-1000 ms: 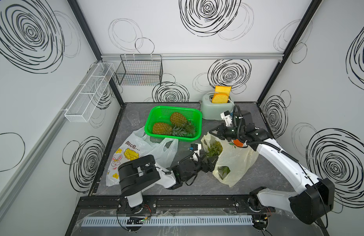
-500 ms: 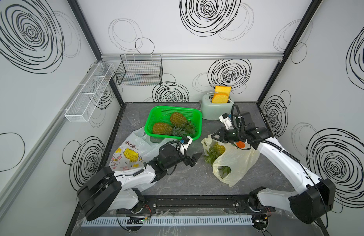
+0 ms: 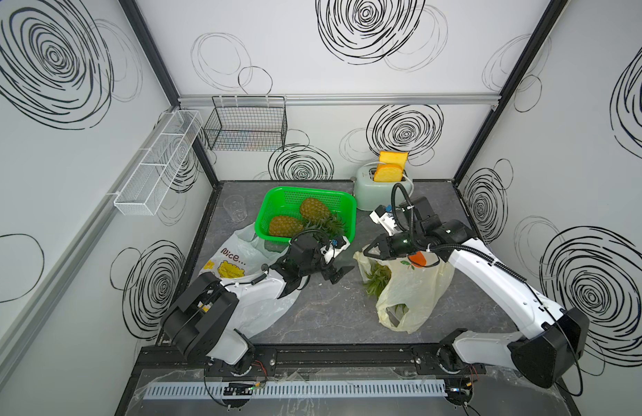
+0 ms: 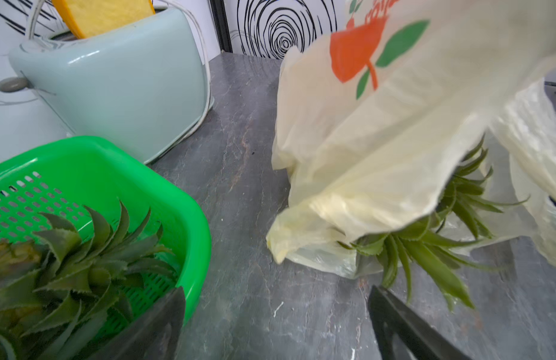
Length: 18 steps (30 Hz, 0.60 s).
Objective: Place the pineapple into a plastic bag & tie a knot
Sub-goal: Place the pineapple in the plastic bag, then adjust the plastic bag at the center of the board.
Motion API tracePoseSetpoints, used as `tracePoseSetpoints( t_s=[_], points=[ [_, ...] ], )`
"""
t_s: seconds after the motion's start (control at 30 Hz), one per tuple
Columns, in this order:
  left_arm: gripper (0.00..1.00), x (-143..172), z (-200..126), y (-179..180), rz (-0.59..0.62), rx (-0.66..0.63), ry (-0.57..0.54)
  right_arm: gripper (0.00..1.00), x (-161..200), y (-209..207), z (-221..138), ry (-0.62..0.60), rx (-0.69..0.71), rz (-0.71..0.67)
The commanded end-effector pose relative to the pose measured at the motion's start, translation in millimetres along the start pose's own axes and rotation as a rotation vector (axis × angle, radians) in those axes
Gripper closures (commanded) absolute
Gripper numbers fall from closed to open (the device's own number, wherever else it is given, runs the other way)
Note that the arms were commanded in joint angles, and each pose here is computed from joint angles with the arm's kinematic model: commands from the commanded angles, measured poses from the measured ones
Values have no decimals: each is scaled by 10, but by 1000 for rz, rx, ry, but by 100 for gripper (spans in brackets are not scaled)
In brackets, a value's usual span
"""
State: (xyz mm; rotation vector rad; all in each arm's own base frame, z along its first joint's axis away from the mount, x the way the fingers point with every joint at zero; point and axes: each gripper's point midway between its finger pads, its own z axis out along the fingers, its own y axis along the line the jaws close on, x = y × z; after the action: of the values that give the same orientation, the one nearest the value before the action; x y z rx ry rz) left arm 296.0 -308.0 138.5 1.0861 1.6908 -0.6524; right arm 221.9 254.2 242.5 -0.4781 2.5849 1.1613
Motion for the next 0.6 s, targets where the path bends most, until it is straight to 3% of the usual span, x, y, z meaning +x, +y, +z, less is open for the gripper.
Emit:
tracePoseSetpoints(
  t_s=[0.0,0.3,0.4,0.5,0.57],
  points=[
    [5,-270,88,-92,102,46,-101,100,22,91,-29,19,-23,-40],
    [19,-176,447,-72,108,95,-56,100,9,80,-39,8,-13,-34],
    [29,-120,587,-48,89,112,-37,100,13,76,-46,7,-10,-33],
    [52,-92,668,-85,68,147,-33,100,12,65,-63,3,0,-32],
    [73,-22,677,-128,45,179,-10,100,2,49,-83,-7,9,-30]
  ],
)
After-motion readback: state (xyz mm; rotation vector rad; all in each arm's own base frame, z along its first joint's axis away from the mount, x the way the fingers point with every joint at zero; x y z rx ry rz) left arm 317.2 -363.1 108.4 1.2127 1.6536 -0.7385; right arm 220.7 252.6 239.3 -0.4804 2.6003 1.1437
